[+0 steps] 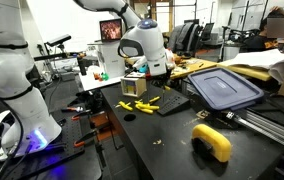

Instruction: Remove the hammer from the box and put it on the hammer holder first position

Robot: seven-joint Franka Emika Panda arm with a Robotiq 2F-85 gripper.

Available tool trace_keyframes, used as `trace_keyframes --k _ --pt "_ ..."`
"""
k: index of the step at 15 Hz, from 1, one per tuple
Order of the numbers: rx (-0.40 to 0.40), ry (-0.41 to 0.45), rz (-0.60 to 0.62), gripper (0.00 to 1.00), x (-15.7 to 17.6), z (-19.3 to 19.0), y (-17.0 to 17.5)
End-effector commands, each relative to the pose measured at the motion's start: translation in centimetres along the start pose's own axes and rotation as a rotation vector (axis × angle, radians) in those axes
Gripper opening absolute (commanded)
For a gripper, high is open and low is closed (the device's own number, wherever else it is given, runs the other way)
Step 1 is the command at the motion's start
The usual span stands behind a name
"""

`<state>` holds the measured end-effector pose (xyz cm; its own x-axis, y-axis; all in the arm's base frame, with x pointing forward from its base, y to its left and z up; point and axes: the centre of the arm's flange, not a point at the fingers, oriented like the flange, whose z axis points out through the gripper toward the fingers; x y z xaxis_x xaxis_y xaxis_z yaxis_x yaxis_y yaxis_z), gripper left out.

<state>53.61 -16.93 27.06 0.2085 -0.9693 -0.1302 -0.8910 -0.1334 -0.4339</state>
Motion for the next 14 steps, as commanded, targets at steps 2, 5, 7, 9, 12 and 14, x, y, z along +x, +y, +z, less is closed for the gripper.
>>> trace_keyframes --k 2,5,7,9,12,14 --pt "-0.004 0.029 -0.036 0.04 -0.9 1.2 0.4" --pt "-0.02 0.043 -0.041 0.04 -0.3 1.3 0.6" --pt "-0.026 0.047 -0.043 0.04 0.2 0.9 1.0" --pt "-0.029 0.055 -0.04 0.04 0.7 0.9 1.1" --pt "-0.029 0.056 -0.041 0.04 0.6 1.0 1.2" --pt "-0.031 0.057 -0.04 0.04 0.6 1.1 1.2"
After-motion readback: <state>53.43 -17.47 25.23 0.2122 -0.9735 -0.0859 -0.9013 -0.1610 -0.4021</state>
